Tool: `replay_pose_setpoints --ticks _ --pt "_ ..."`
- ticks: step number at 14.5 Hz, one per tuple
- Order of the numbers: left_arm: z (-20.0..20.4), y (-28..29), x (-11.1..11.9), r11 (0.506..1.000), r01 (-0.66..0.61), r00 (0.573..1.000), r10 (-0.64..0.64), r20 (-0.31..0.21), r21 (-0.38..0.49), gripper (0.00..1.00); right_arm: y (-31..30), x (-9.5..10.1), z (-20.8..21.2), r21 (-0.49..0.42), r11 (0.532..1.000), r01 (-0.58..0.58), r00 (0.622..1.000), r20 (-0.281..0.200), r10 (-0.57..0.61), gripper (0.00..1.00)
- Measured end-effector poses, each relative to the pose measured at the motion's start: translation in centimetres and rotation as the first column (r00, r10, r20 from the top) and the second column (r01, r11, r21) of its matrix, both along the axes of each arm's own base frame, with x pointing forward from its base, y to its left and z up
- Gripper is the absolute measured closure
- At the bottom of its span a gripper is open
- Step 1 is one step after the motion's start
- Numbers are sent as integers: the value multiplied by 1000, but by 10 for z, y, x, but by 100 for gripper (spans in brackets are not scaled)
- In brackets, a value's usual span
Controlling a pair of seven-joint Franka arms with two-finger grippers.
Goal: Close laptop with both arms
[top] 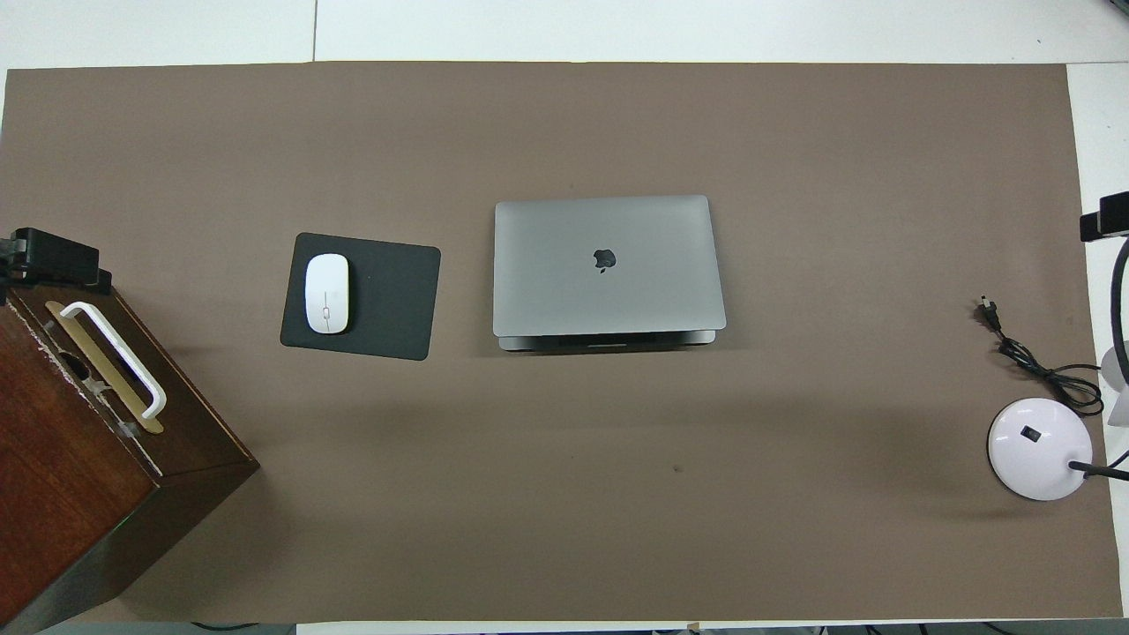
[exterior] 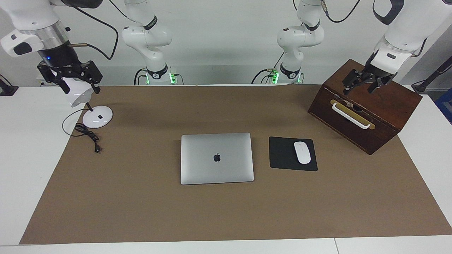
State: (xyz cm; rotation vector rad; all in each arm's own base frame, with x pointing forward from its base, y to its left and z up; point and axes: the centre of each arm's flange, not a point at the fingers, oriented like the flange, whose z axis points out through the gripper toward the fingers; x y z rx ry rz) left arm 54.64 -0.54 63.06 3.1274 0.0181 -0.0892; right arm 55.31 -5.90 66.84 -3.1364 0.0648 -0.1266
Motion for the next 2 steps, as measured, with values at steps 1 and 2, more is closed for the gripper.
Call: replay_pose_setpoints --ticks 1,2 --pt "0 0 0 1000 0 1000 0 0 0 0 0 0 0 0 1000 0 1000 0 0 0" --pt "0 0 0 1000 0 1000 0 0 0 0 0 0 0 0 1000 0 1000 0 0 0"
